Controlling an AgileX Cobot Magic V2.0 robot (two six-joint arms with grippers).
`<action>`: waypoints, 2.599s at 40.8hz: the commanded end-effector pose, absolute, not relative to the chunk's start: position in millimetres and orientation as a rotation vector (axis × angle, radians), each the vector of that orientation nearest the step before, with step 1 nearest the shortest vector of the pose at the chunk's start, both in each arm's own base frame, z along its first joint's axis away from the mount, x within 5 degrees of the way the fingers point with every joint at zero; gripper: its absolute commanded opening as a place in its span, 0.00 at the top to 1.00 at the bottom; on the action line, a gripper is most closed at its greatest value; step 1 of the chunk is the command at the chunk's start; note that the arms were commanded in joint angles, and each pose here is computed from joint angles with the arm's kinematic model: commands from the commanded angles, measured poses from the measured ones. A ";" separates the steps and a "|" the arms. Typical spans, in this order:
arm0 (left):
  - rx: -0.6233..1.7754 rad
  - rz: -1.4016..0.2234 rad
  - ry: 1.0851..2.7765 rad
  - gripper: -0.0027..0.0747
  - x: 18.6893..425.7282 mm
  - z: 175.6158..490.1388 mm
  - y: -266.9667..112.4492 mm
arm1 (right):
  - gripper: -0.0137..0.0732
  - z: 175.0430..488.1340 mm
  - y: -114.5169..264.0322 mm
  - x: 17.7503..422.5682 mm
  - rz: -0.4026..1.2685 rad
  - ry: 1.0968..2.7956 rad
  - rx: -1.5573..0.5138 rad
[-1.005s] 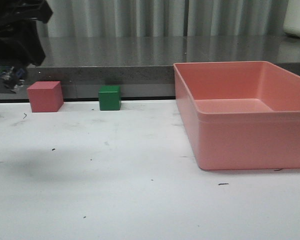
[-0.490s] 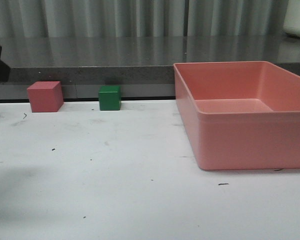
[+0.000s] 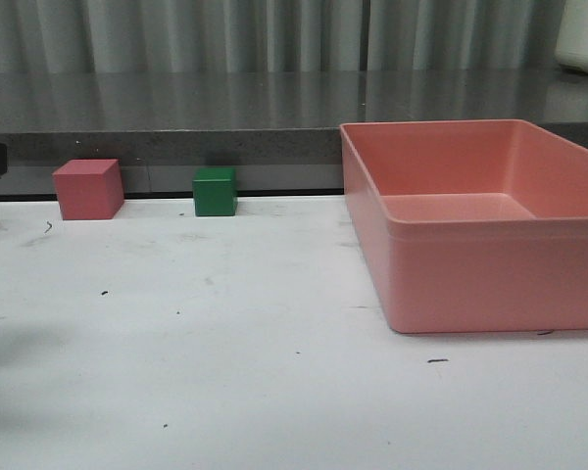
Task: Place and stand button with both arms
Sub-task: 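Lift the switch with the left gripper and rotate it cap-up, then lower the switch upright onto the table and open the left gripper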
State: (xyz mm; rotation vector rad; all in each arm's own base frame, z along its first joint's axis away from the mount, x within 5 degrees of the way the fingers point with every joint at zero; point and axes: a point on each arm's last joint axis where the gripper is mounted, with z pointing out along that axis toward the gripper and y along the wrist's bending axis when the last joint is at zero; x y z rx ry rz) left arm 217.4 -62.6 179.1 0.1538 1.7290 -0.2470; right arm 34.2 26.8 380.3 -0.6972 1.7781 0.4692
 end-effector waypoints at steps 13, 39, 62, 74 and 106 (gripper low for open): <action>0.074 -0.308 1.511 0.72 248.3 166.8 -70.4 | 0.26 393.2 29.0 36.3 0.493 1.692 -0.664; 0.086 -0.323 1.471 0.72 312.7 149.9 -91.4 | 0.26 393.2 29.0 36.3 0.493 1.692 -0.664; 0.091 -0.308 1.558 0.72 302.0 131.3 -86.2 | 0.26 393.2 29.0 36.3 0.493 1.692 -0.664; 0.095 -0.306 1.576 0.56 296.2 127.7 -84.7 | 0.26 393.2 29.0 36.3 0.493 1.692 -0.664; 0.126 -0.289 1.850 0.41 260.1 180.5 -75.9 | 0.26 393.2 29.0 36.3 0.493 1.692 -0.664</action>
